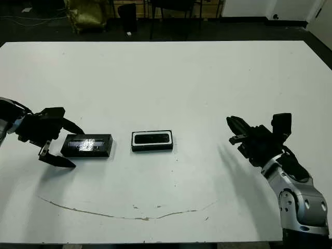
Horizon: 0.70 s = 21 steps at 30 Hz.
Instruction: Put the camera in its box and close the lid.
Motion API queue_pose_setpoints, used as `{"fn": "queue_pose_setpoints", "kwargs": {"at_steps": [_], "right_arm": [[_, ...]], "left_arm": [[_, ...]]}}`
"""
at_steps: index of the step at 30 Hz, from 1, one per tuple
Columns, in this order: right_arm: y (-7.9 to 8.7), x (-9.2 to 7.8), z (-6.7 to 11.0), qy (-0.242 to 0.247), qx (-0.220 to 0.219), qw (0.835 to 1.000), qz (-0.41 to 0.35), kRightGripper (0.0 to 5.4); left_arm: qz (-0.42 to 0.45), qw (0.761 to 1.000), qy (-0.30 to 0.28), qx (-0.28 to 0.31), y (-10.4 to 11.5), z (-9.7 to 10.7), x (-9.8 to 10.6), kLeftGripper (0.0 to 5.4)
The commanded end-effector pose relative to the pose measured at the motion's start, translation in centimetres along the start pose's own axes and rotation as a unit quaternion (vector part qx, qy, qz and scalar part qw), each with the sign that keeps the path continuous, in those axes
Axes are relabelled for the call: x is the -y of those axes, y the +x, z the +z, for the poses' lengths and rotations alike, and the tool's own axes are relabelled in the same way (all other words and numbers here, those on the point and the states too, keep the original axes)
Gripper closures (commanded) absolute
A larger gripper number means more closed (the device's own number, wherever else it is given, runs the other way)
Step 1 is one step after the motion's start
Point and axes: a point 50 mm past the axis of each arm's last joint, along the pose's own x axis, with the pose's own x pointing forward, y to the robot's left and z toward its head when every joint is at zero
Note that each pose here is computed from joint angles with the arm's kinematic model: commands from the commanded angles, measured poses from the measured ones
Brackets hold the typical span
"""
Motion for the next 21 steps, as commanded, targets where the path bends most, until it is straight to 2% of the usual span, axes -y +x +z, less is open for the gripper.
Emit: {"fn": "queue_pose_setpoints", "kwargs": {"at_steps": [1, 7, 10, 15, 21], "right_arm": [[-0.2, 0.3, -0.3, 0.006, -0.013, 1.000, -0.006, 5.40], [-0.2, 0.4, -0.4, 0.003, -0.008, 1.000, -0.001, 5.40], [-0.2, 0.4, -0.4, -0.001, -0.009, 1.000, -0.001, 5.40], [-0.2, 0.4, -0.4, -0.002, -0.016, 1.000, -0.006, 5.40], [-0.1, 0.2, -0.6, -0.008, -0.015, 1.000, 0.000, 5.40]], "left_arm": [[-0.016, 0.998, -0.049, -0.020, 1.4, -1.5, 0.8, 1.09], [0.002, 0.997, -0.071, -0.024, 1.6, -1.8, 0.9, 2.49], [-0.002, 0.996, -0.084, -0.021, 1.6, -1.9, 1.0, 2.97], [-0.015, 0.998, -0.051, -0.044, 1.3, -1.3, 0.8, 3.11], [-0.020, 0.998, -0.040, -0.040, 0.6, 0.0, 0.4, 3.11]]}}
